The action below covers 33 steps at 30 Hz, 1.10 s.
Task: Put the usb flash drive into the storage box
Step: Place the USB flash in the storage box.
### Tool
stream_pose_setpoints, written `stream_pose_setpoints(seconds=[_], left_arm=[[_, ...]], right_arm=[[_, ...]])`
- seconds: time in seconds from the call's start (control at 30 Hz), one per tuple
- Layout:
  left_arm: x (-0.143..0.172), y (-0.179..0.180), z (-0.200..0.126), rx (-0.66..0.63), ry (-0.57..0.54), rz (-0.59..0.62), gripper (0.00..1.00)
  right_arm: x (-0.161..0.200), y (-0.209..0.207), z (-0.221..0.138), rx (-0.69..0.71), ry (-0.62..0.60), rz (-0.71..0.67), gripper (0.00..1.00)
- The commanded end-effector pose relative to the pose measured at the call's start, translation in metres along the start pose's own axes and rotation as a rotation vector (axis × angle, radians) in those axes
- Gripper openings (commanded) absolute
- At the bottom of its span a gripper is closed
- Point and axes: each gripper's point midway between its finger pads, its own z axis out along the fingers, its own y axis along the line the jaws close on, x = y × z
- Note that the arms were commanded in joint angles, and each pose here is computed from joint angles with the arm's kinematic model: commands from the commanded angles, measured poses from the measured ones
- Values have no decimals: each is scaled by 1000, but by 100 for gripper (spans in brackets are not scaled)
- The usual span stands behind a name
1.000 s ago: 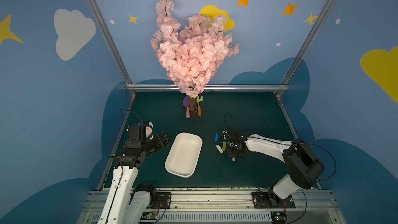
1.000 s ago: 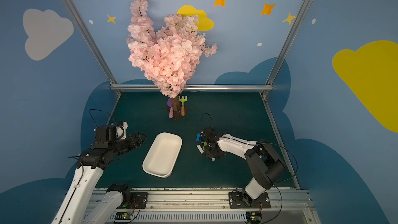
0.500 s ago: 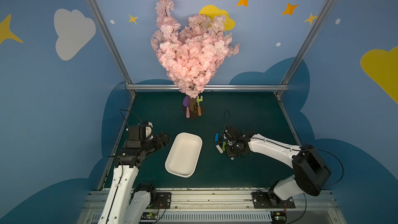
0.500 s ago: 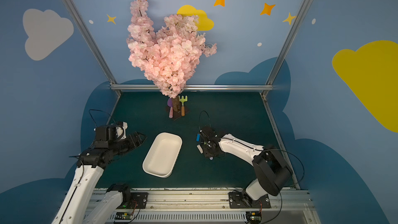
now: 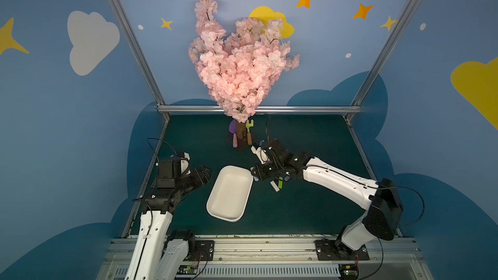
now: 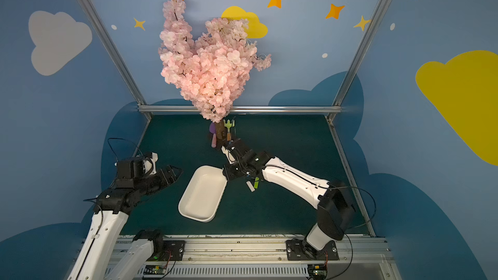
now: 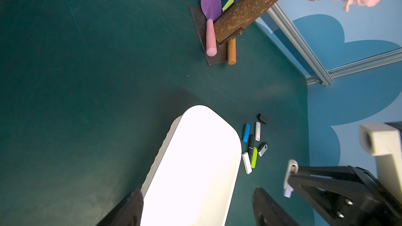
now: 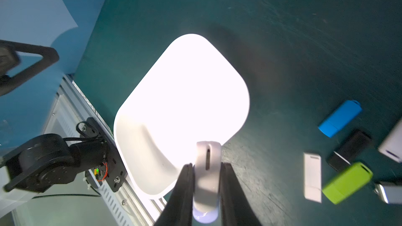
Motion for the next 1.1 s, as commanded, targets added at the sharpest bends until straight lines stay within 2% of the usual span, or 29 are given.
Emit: stream_pose_setpoints(seconds=[0.0,0.27,0.47,0.8,1.07], left_arm=[[2,3,0,-6,-3,8,81],[1,3,-1,-8,-9,7,81],[1,2,-1,-5,-8,9,81],[1,2,-3,-4,-19,12,81],[1,2,-3,-3,-14,10,81]], right_arm=[[-10,27,27,-52,24,-99,13],[-8,28,108,-13,133,-26,12],[-2,19,148,59,165,93,14],[-1,16,174,90,144,217,16],[0,25,178,62,160,238,32]])
